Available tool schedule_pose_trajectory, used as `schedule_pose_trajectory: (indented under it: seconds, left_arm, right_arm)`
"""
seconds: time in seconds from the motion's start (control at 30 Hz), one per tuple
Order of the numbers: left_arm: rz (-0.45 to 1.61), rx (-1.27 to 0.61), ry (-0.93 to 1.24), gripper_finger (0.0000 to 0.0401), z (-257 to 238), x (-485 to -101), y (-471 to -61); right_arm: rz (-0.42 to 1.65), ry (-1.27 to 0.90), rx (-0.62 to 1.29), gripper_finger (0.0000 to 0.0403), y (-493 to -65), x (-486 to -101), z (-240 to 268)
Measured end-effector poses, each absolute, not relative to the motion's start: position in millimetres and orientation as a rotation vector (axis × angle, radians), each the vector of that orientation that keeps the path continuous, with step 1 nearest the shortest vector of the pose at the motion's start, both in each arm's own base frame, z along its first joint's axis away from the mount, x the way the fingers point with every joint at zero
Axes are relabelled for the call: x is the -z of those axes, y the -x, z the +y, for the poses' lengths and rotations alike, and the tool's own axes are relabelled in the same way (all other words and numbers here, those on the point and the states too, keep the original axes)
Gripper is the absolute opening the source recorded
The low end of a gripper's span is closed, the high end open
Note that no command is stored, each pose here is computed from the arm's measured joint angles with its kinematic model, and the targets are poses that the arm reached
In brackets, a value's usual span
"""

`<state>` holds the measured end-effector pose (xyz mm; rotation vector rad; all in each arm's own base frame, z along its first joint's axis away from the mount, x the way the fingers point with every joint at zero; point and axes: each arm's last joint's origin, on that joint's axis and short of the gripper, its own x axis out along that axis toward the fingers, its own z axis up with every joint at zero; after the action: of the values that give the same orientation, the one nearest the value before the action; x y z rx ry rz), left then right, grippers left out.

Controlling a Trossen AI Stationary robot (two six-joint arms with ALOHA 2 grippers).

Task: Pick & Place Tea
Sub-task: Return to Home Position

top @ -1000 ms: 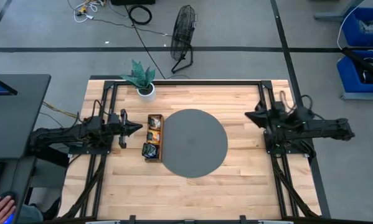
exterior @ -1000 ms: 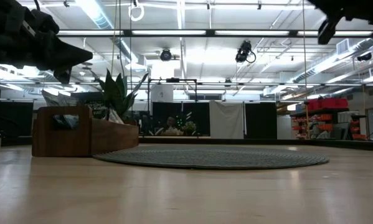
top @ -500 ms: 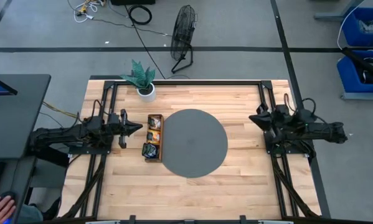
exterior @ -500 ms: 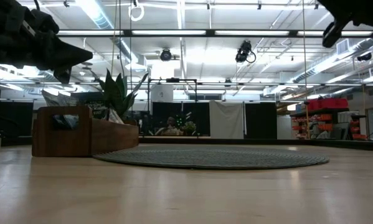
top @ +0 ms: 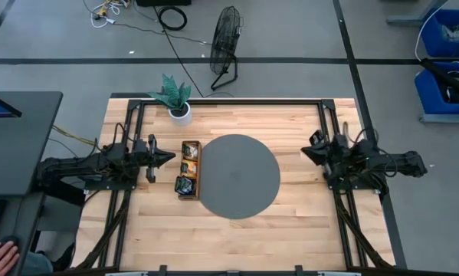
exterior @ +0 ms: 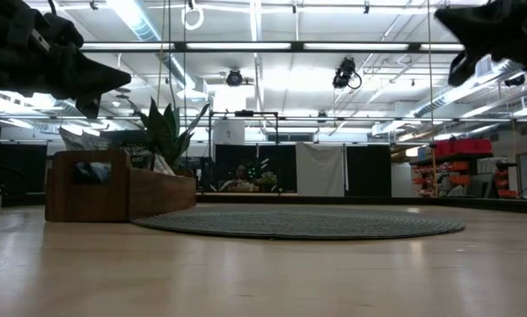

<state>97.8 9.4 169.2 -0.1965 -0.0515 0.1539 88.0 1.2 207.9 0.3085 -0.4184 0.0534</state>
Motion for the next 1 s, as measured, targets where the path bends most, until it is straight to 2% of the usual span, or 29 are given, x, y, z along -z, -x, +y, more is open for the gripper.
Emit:
schedule_pose_trajectory:
  seconds: [0.33, 0.43, 0.67, 1.0]
  left_arm:
    - [-0.052, -0.154, 0.197, 0.0003, 9.4, -169.2, -97.8]
    - [-0.052, -0.154, 0.197, 0.0003, 9.4, -169.2, -97.8]
    - [-0.052, -0.154, 0.197, 0.0003, 9.4, -169.2, -97.8]
    - [-0.052, -0.154, 0.197, 0.0003, 9.4, -169.2, -97.8]
  right_arm:
    - [-0.025, -0.24, 0.038, 0.0, -96.5, -170.1, 0.5]
    - [-0.005, -0.216, -0.027, 0.0, -97.3, -169.1, 2.5]
    - [0.033, -0.15, -0.028, 0.0002, -99.6, -165.9, 2.6]
    - [0.039, -0.201, -0.03, 0.0035, -99.9, -165.7, 2.7]
